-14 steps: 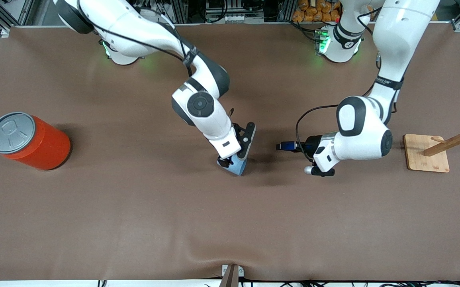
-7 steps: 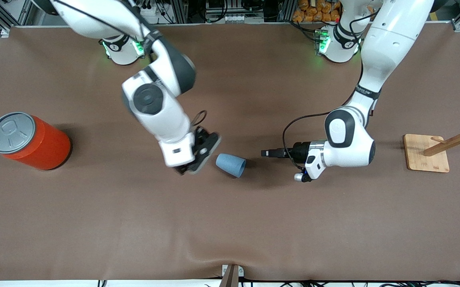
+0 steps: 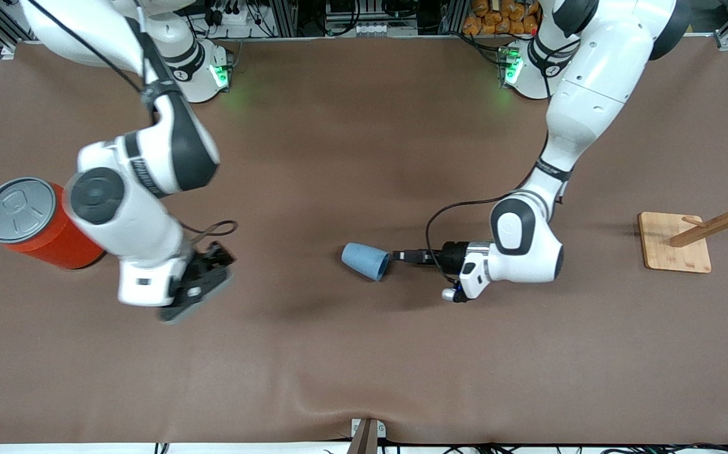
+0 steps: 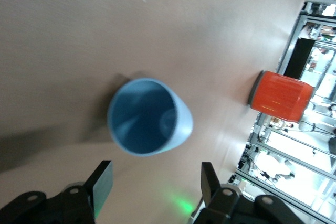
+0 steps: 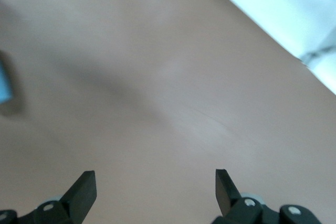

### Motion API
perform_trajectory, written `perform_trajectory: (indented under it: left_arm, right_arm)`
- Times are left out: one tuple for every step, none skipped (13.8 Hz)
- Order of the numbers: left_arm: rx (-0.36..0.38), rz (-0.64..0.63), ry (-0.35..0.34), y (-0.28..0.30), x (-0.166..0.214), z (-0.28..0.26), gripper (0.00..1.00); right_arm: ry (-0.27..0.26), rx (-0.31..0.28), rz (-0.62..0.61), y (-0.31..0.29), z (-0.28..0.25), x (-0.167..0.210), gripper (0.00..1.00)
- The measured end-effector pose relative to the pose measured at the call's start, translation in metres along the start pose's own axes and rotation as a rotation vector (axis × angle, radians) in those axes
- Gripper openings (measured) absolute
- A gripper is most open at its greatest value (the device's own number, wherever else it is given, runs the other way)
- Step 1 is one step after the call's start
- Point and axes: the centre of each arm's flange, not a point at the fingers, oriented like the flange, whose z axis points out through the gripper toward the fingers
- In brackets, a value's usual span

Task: Flip cup
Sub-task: 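Grasp the cup with the left gripper while the right gripper withdraws, then hold the cup with the left gripper while the right arm returns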

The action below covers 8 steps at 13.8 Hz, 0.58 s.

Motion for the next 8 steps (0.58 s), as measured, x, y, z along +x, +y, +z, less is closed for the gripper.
perform_trajectory:
  left_arm:
    - [-0.006, 0.011, -0.003, 0.003, -0.001, 0.007, 0.68]
    - [-0.008, 0.022, -0.004, 0.004, 0.000, 0.010, 0.64]
    - [-0.010, 0.029, -0.003, 0.004, 0.001, 0.011, 0.64]
    - [-0.012, 0.037, 0.000, 0.006, 0.003, 0.010, 0.66]
    - [-0.014, 0.046, 0.003, 0.008, 0.005, 0.010, 0.66]
    - [-0.016, 0.058, 0.006, 0.010, 0.006, 0.009, 0.66]
    - [-0.018, 0.075, 0.008, 0.011, 0.008, 0.009, 0.66]
    - [-0.020, 0.089, 0.009, 0.010, 0.010, 0.010, 0.66]
  right_arm:
    - [-0.001, -0.011, 0.046, 0.028, -0.005, -0.013, 1.00]
    - [0.004, -0.008, 0.098, 0.056, -0.009, -0.028, 1.00]
    - [0.006, 0.005, 0.152, 0.083, -0.014, -0.045, 1.00]
    - [-0.001, 0.024, 0.202, 0.107, -0.021, -0.063, 1.00]
    - [-0.014, 0.039, 0.243, 0.125, -0.029, -0.081, 1.00]
    - [-0.023, 0.046, 0.279, 0.138, -0.039, -0.095, 1.00]
    - [-0.031, 0.055, 0.311, 0.149, -0.049, -0.109, 1.00]
    - [-0.046, 0.071, 0.332, 0.153, -0.058, -0.119, 1.00]
